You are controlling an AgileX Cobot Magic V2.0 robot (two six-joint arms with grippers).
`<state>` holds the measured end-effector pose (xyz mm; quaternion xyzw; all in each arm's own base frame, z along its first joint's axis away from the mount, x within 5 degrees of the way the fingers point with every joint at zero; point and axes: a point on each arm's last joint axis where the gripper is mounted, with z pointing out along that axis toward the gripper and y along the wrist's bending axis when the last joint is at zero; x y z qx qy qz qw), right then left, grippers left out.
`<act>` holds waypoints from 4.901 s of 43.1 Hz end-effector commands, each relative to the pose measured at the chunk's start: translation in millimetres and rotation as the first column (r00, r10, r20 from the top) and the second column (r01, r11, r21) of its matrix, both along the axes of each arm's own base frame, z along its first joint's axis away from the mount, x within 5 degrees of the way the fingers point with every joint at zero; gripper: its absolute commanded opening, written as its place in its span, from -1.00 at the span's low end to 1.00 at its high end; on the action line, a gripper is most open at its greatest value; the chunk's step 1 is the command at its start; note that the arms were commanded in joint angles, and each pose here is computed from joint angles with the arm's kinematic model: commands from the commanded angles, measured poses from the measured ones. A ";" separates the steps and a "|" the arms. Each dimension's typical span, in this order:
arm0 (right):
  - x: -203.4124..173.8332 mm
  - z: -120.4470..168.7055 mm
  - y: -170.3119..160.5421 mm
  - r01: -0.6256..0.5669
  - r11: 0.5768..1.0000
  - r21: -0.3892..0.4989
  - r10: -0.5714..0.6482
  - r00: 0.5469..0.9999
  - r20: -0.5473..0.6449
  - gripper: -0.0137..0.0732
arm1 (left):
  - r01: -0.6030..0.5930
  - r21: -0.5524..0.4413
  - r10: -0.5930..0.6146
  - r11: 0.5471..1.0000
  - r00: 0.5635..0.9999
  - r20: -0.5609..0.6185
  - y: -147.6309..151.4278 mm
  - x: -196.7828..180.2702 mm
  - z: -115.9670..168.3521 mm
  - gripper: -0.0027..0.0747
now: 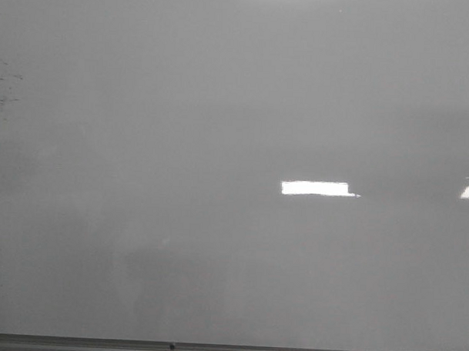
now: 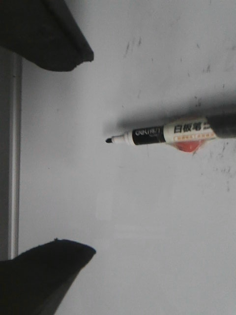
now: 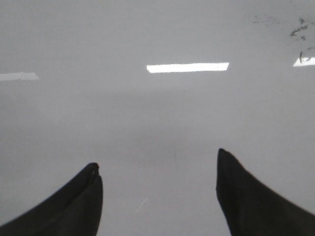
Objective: Write number 9 on whiteboard
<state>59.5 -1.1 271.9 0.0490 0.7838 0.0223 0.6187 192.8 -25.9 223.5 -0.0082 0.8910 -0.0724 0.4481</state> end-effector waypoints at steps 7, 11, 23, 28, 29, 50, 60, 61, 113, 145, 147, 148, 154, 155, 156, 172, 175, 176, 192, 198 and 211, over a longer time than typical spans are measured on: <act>1.9 17.5 -0.5 0.005 1.000 -0.008 -0.004 0.996 0.091 0.51 | -0.074 0.005 0.072 0.997 0.983 0.168 -3.3 63.7 -4.4 0.80; 1.9 17.5 -0.5 0.005 1.000 -0.008 -0.004 0.996 0.091 0.51 | -0.084 0.016 0.080 0.996 0.983 0.165 -3.6 75.3 -14.5 0.80; 1.9 17.5 -0.5 0.005 1.000 -0.008 -0.004 0.996 0.091 0.51 | -0.105 0.049 0.094 0.993 0.977 0.194 -2.8 92.6 -38.2 0.30; 1.9 17.5 -0.5 0.005 1.000 -0.008 -0.004 0.996 0.091 0.51 | -0.106 0.053 0.095 0.993 0.978 0.186 -2.8 94.0 -42.7 -0.04; 1.9 17.5 -0.5 0.005 1.000 -0.008 -0.004 0.996 0.091 0.51 | -0.106 0.053 0.095 0.993 0.978 0.185 -2.8 94.2 -43.3 -0.10; 1.9 17.6 -0.5 0.005 1.000 -0.008 -0.004 0.996 0.092 0.51 | -0.059 0.029 0.056 0.998 0.995 0.083 -6.7 79.6 -24.3 -0.98; 7.6 31.6 1.2 -0.016 1.000 -0.002 0.017 0.999 0.051 0.51 | 0.205 0.061 -0.196 0.977 0.972 -0.128 -28.3 49.0 37.0 -0.98; 9.5 33.8 1.5 -0.024 1.000 -0.013 0.024 0.999 0.036 0.51 | 0.236 0.066 -0.225 0.970 0.964 -0.143 -30.9 46.1 42.9 -0.98; 110.1 79.7 194.1 -0.979 0.129 0.161 0.969 0.089 -0.232 0.43 | 0.990 0.078 -0.965 0.120 0.135 -0.224 -139.1 -43.7 112.2 -0.98; 112.7 60.3 170.1 -0.954 0.197 0.227 0.943 0.121 -0.309 -0.83 | 0.964 0.022 -0.942 0.266 0.264 -0.206 -138.0 -38.2 114.6 0.39; 113.0 53.6 162.7 -0.942 0.235 0.240 0.936 0.152 -0.319 -0.83 | 0.960 0.015 -0.939 0.278 0.275 -0.207 -134.8 -38.9 115.7 0.35; 113.6 51.6 157.9 -0.936 0.257 0.240 0.931 0.174 -0.320 -0.83 | 0.959 0.017 -0.938 0.283 0.280 -0.204 -133.2 -39.4 116.2 0.33; 121.4 35.7 135.3 -0.873 0.417 0.252 0.888 0.332 -0.318 -0.83 | 0.934 0.059 -0.921 0.353 0.358 -0.154 -116.6 -46.9 116.6 0.01; 123.4 33.7 133.0 -0.858 0.444 0.259 0.880 0.362 -0.309 -0.83 | 0.928 0.066 -0.917 0.367 0.372 -0.145 -112.7 -49.8 115.4 -0.09; 125.5 33.4 130.8 -0.841 0.468 0.273 0.873 0.391 -0.293 -0.83 | 0.921 0.072 -0.911 0.383 0.389 -0.138 -109.6 -51.5 112.8 -0.17; 158.9 41.7 114.7 -0.601 0.747 0.285 0.649 0.753 -0.111 -0.85 | 0.831 0.141 -0.843 0.538 0.536 0.057 -80.7 -84.0 95.6 -0.98; 164.9 45.8 112.2 -0.573 0.777 0.262 0.612 0.785 -0.097 -0.85 | 0.828 0.149 -0.841 0.541 0.537 0.072 -79.2 -86.2 97.5 -0.98; 166.9 47.3 112.1 -0.569 0.782 0.253 0.605 0.791 -0.093 -0.85 | 0.827 0.150 -0.840 0.542 0.538 0.074 -79.0 -86.4 97.8 -0.98; 221.0 30.6 126.8 -0.515 0.816 0.262 0.564 0.809 -0.166 -0.85 | 0.827 0.151 -0.840 0.542 0.537 0.076 -78.9 -86.6 98.1 -0.98; 235.2 26.7 132.1 -0.513 0.815 0.270 0.566 0.806 -0.177 -0.85 | 0.827 0.151 -0.840 0.542 0.537 0.076 -78.9 -86.6 98.1 -0.98; 262.3 10.9 159.1 -0.599 0.729 0.332 0.676 0.704 -0.215 -0.83 | 0.827 0.151 -0.840 0.542 0.537 0.076 -78.9 -86.6 98.1 -0.98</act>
